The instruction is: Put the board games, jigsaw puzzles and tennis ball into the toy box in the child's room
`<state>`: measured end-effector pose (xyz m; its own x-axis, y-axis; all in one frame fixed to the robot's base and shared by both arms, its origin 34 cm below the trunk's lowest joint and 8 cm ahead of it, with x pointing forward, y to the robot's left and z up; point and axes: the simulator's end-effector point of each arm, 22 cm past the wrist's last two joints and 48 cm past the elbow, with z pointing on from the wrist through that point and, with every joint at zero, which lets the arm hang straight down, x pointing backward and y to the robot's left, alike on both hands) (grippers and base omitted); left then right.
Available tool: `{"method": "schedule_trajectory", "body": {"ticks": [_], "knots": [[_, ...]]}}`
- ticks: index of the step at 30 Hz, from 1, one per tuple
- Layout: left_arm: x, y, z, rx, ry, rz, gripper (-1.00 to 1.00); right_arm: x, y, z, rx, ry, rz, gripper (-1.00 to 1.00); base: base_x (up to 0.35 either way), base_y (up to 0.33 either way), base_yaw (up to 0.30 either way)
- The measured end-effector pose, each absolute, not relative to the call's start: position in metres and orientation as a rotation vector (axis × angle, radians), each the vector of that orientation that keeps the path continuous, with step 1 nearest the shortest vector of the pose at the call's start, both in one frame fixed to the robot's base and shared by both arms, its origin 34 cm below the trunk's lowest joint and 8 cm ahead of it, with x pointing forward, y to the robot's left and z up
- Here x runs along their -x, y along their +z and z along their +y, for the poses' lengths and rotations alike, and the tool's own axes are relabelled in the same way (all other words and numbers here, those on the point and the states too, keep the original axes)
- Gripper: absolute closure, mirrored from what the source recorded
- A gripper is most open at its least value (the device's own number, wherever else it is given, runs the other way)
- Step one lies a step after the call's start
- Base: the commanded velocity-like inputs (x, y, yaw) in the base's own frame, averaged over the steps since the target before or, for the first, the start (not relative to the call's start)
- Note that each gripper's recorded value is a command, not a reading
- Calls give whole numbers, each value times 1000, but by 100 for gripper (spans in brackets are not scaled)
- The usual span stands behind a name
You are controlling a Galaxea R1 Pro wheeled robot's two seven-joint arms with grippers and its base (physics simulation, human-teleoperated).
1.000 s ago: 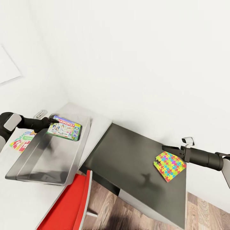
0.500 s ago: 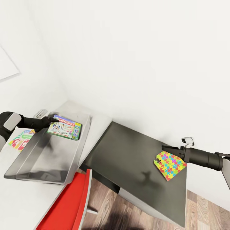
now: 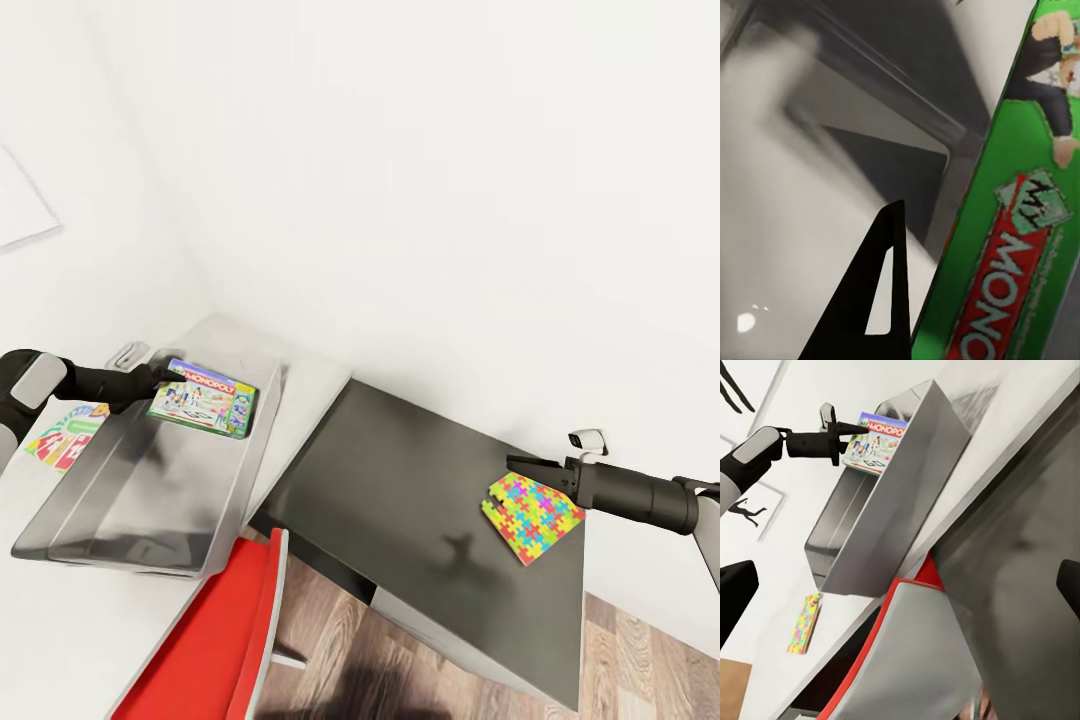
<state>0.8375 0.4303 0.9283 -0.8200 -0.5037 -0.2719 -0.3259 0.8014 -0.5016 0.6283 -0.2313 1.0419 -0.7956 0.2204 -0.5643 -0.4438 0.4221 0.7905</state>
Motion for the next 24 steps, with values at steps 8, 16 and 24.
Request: {"method": "schedule_trajectory", "body": {"ticks": [8, 16, 24], "knots": [[-837, 928, 430, 625, -621, 2593, 100, -629, 1042, -232, 187, 1405, 2068, -100, 0, 0, 0], [-837, 927, 430, 625, -621, 2594, 100, -629, 1042, -232, 185, 1404, 2068, -100, 0, 0, 0], [-837, 922, 430, 629, -619, 2602, 100, -629, 1038, -233, 180, 1406, 2074, -100, 0, 0, 0]]}}
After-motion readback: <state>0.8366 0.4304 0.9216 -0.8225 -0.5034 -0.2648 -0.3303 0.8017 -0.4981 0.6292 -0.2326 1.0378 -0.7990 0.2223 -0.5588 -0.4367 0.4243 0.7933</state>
